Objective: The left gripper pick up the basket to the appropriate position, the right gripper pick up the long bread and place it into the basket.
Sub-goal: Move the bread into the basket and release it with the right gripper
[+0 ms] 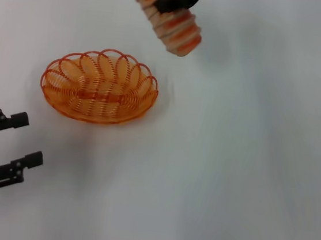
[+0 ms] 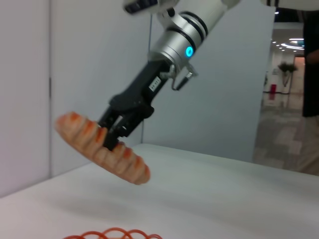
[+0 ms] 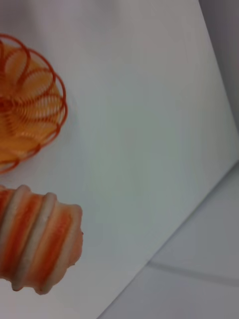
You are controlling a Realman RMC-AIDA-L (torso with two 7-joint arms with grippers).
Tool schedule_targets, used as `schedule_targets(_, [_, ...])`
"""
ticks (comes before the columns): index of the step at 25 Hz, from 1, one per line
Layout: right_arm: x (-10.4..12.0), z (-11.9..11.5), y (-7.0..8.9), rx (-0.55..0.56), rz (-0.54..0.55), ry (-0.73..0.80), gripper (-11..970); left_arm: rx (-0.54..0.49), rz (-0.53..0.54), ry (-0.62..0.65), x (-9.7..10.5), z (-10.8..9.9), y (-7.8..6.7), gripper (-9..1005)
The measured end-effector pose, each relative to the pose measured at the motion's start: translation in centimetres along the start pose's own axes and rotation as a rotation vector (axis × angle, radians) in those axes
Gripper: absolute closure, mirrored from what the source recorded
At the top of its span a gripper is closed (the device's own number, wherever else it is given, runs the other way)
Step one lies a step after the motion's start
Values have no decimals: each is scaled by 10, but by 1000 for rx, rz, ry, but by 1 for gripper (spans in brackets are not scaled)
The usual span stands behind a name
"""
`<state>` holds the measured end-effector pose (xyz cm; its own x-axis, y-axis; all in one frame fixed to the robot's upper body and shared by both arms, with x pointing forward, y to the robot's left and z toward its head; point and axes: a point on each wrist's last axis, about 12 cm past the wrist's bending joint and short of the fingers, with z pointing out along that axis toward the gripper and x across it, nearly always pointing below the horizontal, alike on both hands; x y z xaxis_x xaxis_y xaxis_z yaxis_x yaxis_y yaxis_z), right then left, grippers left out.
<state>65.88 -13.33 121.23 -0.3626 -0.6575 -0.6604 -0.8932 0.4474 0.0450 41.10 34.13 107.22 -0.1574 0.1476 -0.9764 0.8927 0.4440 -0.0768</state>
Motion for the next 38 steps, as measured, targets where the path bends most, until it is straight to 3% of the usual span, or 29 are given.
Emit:
schedule_targets(2, [-13,3,15,-53,-125,-6,556,16,-9,11,2,3,-1,299])
schedule_targets(10, [-30,16,46,-167,-321,27,622,22,-43,35,10,11,-1,300])
schedule_targets(17, [-30,35,66,-188,-447,119,676,2,-41,48,11,14,4,300])
schedule_targets(27, [-28,54,77,-158,-524,182,747,-10,-34,36,9,16,9,301])
schedule_targets(33, [-30,55,75,-132,-521,156,746,-9,-25,35,6,18,12,300])
schedule_targets(38, [-31,57,72,-102,-523,135,560,-24,-22,36,6,19,15,302])
